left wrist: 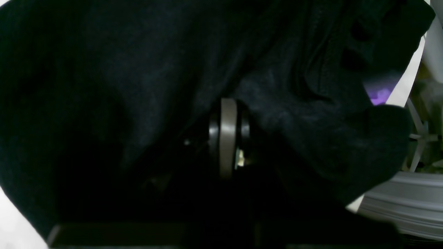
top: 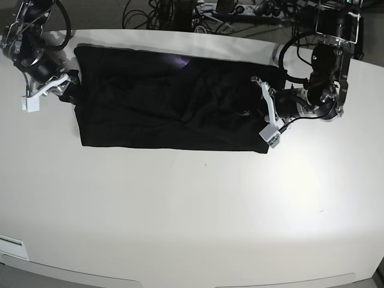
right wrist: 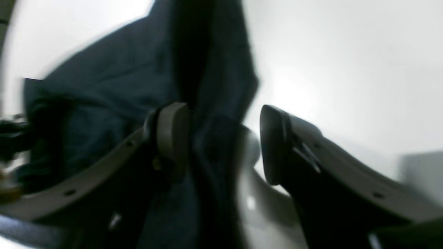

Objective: Fold the T-shirt properly
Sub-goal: 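Lift the strip end with the right gripper and fold it over the left gripper's end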

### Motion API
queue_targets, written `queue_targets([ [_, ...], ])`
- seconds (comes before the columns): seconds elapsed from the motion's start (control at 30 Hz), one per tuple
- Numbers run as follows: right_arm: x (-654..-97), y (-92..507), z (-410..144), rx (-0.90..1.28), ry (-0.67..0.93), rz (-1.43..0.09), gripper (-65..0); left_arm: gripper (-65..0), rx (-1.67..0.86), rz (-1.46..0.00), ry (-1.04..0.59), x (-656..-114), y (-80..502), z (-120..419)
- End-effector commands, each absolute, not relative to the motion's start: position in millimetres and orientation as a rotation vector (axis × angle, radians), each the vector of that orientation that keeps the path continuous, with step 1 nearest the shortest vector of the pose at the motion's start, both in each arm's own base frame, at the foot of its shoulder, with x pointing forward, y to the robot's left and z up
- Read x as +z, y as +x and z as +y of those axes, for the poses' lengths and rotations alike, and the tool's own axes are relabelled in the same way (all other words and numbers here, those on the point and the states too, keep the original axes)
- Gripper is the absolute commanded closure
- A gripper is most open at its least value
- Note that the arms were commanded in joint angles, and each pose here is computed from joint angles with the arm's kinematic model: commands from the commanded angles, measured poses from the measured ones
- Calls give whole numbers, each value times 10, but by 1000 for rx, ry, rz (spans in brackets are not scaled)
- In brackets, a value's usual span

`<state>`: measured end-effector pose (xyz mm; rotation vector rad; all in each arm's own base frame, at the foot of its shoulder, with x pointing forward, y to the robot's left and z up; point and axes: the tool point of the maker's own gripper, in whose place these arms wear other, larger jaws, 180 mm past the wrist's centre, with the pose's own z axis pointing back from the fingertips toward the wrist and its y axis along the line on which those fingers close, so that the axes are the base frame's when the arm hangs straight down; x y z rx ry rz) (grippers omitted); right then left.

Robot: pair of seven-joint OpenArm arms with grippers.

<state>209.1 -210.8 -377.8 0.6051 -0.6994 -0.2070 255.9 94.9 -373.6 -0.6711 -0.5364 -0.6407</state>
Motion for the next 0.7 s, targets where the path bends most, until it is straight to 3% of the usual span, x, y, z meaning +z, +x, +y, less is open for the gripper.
queue_targets([
  [0.0, -3772, 2045, -2080, -185, 624, -678, -348, 0, -662, -486, -597, -3817, 2533, 1092],
  [0.5, -3850, 2037, -1394, -21, 758, -615, -324, 0, -650, -499, -639, -3764, 2534, 1036],
  [0.57, -3822, 2086, -1397, -15, 757, -627, -232, 0, -645, -508, -658, -3729, 2545, 1013],
  [0.67, -3808, 2176, -1503, -10, 702, -642, 0, 0, -635, -542, -712, -3595, 2618, 940],
])
